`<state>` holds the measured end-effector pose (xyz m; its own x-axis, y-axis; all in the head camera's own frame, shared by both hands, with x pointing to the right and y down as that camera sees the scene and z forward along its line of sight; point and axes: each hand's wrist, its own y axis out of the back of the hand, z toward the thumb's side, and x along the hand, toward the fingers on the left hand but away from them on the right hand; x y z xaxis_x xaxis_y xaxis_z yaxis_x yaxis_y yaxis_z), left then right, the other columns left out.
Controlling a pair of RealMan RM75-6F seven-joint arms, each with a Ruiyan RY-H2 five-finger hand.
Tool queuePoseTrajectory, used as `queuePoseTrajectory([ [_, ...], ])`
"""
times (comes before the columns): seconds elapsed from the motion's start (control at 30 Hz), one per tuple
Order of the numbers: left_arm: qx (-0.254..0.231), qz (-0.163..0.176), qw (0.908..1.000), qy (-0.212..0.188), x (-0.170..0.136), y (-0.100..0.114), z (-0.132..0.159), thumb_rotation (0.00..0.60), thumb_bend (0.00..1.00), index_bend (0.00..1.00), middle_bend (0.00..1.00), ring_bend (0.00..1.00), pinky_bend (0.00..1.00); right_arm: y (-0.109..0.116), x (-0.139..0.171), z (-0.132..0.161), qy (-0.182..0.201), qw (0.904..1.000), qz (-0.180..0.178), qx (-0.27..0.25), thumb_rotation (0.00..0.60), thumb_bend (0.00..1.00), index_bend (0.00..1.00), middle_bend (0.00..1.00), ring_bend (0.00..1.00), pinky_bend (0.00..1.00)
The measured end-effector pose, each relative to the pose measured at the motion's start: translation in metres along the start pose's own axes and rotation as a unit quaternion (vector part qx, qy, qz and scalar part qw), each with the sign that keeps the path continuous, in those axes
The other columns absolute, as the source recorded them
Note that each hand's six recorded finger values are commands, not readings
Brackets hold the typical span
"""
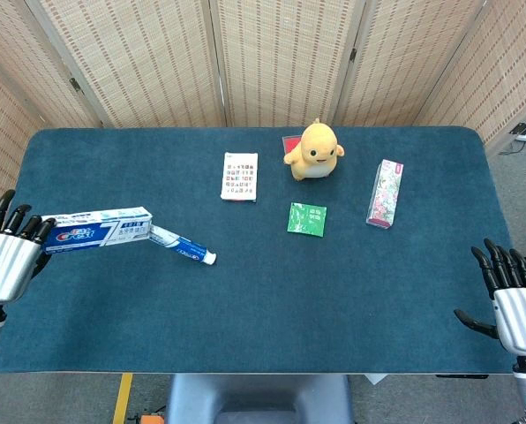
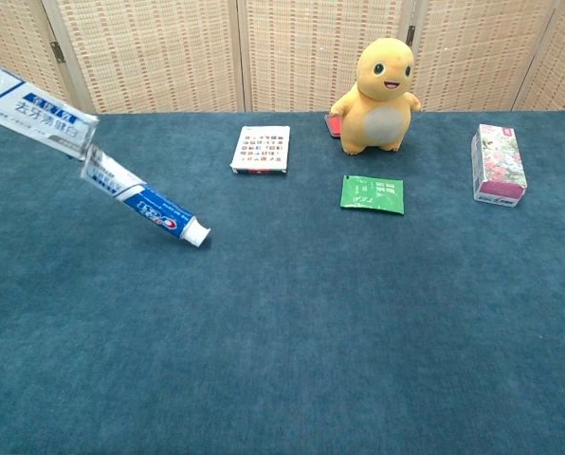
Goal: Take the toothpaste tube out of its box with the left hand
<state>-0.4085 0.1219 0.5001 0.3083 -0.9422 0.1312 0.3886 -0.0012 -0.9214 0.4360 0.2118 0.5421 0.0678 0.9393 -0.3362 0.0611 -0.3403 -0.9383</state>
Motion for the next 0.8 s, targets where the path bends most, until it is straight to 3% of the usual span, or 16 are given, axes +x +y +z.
queuePoseTrajectory([
  [0.2, 0.007, -0.001, 0.9999, 0.009, -0.009, 0.006, -0.011, 0.6, 0.2, 0.57, 0.55, 0.32, 0.17, -0.001, 0.0, 0.001, 0.0, 1.0, 0.001, 0.002, 0.6, 0.11, 0.0, 0.0, 0.0, 0.0],
  [0.3, -0.024, -0.005, 0.9996, 0.012, -0.011, 0.005, -0.009, 0.6, 0.19, 0.57, 0.55, 0.31, 0.16, -0.001, 0.0, 0.001, -0.001, 1.0, 0.001, 0.004, 0.6, 0.11, 0.0, 0.0, 0.0, 0.0],
  [0.47, -0.124, -0.018, 0.9919, 0.02, -0.012, -0.002, 0.001, 0.6, 0.19, 0.57, 0.55, 0.31, 0.16, -0.002, -0.001, 0.002, -0.001, 1.0, 0.002, 0.005, 0.6, 0.11, 0.0, 0.0, 0.0, 0.0],
  [0.6, -0.226, -0.041, 0.9727, 0.031, -0.011, -0.015, 0.01, 0.6, 0.19, 0.57, 0.55, 0.31, 0.15, -0.001, 0.0, 0.001, -0.003, 1.0, -0.001, 0.005, 0.6, 0.11, 0.0, 0.0, 0.0, 0.0],
  [0.8, -0.364, -0.088, 0.9261, 0.044, -0.009, -0.05, 0.034, 0.6, 0.19, 0.57, 0.55, 0.31, 0.14, 0.0, 0.0, 0.0, -0.003, 1.0, -0.003, 0.003, 0.6, 0.11, 0.0, 0.0, 0.0, 0.0],
])
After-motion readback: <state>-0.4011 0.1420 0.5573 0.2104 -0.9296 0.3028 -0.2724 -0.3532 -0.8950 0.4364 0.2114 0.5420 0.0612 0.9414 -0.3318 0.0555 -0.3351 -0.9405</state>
